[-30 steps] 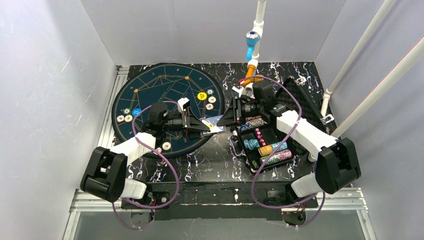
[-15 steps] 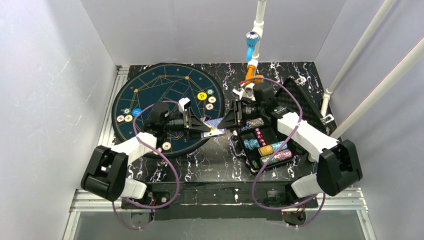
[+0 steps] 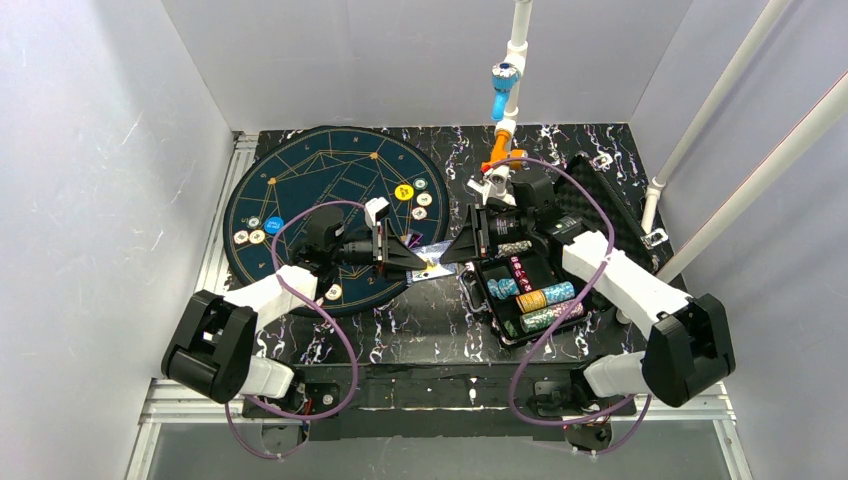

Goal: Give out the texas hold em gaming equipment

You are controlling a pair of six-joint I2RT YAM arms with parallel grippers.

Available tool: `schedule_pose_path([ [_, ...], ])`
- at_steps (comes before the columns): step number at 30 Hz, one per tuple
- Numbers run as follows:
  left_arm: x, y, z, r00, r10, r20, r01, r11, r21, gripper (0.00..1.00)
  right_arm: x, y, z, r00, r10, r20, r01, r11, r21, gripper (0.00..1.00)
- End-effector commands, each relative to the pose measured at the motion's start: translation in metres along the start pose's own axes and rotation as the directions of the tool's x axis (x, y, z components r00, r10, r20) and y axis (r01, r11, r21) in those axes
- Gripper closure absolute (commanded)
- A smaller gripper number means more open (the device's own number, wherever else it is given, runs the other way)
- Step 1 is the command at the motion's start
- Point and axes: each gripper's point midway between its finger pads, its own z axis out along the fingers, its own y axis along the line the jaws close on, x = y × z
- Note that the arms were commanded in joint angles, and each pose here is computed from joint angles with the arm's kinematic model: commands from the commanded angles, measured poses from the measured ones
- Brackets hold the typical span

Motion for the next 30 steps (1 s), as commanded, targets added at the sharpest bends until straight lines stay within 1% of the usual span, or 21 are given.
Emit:
schedule_pose_path([
  [1, -0.003, -0.025, 0.001, 0.995, 0.101, -0.004, -0.100, 0.994, 0.046, 0.59, -0.005, 0.025, -0.012, 0.989, -0.147, 0.031, 0.147, 0.989, -0.017, 0.99],
  [5, -0.002, -0.027, 0.000, 0.995, 0.101, -0.007, -0.101, 0.994, 0.050, 0.59, 0.009, 0.021, -0.014, 0.994, -0.109, 0.002, 0.109, 0.994, -0.015, 0.99],
  [7, 0.001, -0.026, 0.000, 0.995, 0.099, -0.010, -0.098, 0.994, 0.049, 0.59, 0.011, 0.020, -0.014, 0.995, -0.101, 0.004, 0.101, 0.995, -0.018, 0.99],
  [11, 0.005, -0.023, 0.000, 0.996, 0.089, -0.012, -0.089, 0.995, 0.045, 0.58, 0.012, 0.019, -0.010, 0.999, -0.047, 0.007, 0.047, 0.998, -0.034, 0.99],
  [14, 0.005, -0.020, 0.001, 0.997, 0.077, -0.010, -0.076, 0.996, 0.039, 0.58, 0.014, 0.016, -0.008, 1.000, 0.003, -0.002, -0.003, 1.000, -0.025, 0.99],
  [16, 0.004, -0.019, 0.001, 0.997, 0.071, -0.008, -0.071, 0.997, 0.037, 0.61, 0.014, 0.015, -0.008, 1.000, 0.018, -0.004, -0.019, 1.000, -0.016, 0.99],
  [19, 0.005, -0.016, 0.001, 0.998, 0.059, -0.011, -0.059, 0.998, 0.033, 0.69, 0.013, 0.013, -0.008, 0.999, 0.042, -0.003, -0.042, 0.999, 0.001, 0.99],
  [20, 0.006, -0.016, 0.001, 0.998, 0.056, -0.011, -0.056, 0.998, 0.032, 0.72, 0.013, 0.013, -0.008, 0.999, 0.047, -0.003, -0.047, 0.999, 0.004, 0.99],
  [21, 0.006, -0.015, 0.001, 0.999, 0.053, -0.010, -0.052, 0.998, 0.030, 0.75, 0.012, 0.012, -0.007, 0.999, 0.054, -0.002, -0.054, 0.998, 0.008, 0.97],
  [23, 0.006, -0.014, 0.001, 0.999, 0.047, -0.010, -0.047, 0.998, 0.028, 0.80, 0.012, 0.012, -0.007, 0.998, 0.069, -0.006, -0.069, 0.998, 0.010, 0.85],
  [24, 0.005, -0.013, 0.002, 0.999, 0.044, -0.011, -0.044, 0.999, 0.027, 0.82, 0.013, 0.012, -0.007, 0.997, 0.075, -0.009, -0.075, 0.997, 0.009, 0.81],
  [26, 0.005, -0.013, 0.002, 0.999, 0.039, -0.011, -0.039, 0.999, 0.026, 0.83, 0.014, 0.011, -0.007, 0.997, 0.083, -0.010, -0.083, 0.997, 0.010, 0.73],
  [27, 0.005, -0.012, 0.002, 0.999, 0.034, -0.012, -0.034, 0.999, 0.025, 0.82, 0.015, 0.011, -0.007, 0.996, 0.087, -0.012, -0.087, 0.996, 0.011, 0.66],
  [28, 0.005, -0.012, 0.002, 0.999, 0.031, -0.013, -0.030, 0.999, 0.024, 0.81, 0.016, 0.010, -0.007, 0.996, 0.088, -0.013, -0.088, 0.996, 0.012, 0.64],
  [29, 0.004, -0.011, 0.003, 1.000, 0.026, -0.012, -0.025, 0.999, 0.023, 0.78, 0.016, 0.011, -0.007, 0.996, 0.087, -0.014, -0.087, 0.996, 0.009, 0.63],
  [30, 0.004, -0.011, 0.003, 1.000, 0.022, -0.011, -0.022, 1.000, 0.022, 0.76, 0.016, 0.012, -0.007, 0.996, 0.084, -0.016, -0.084, 0.996, 0.003, 0.68],
])
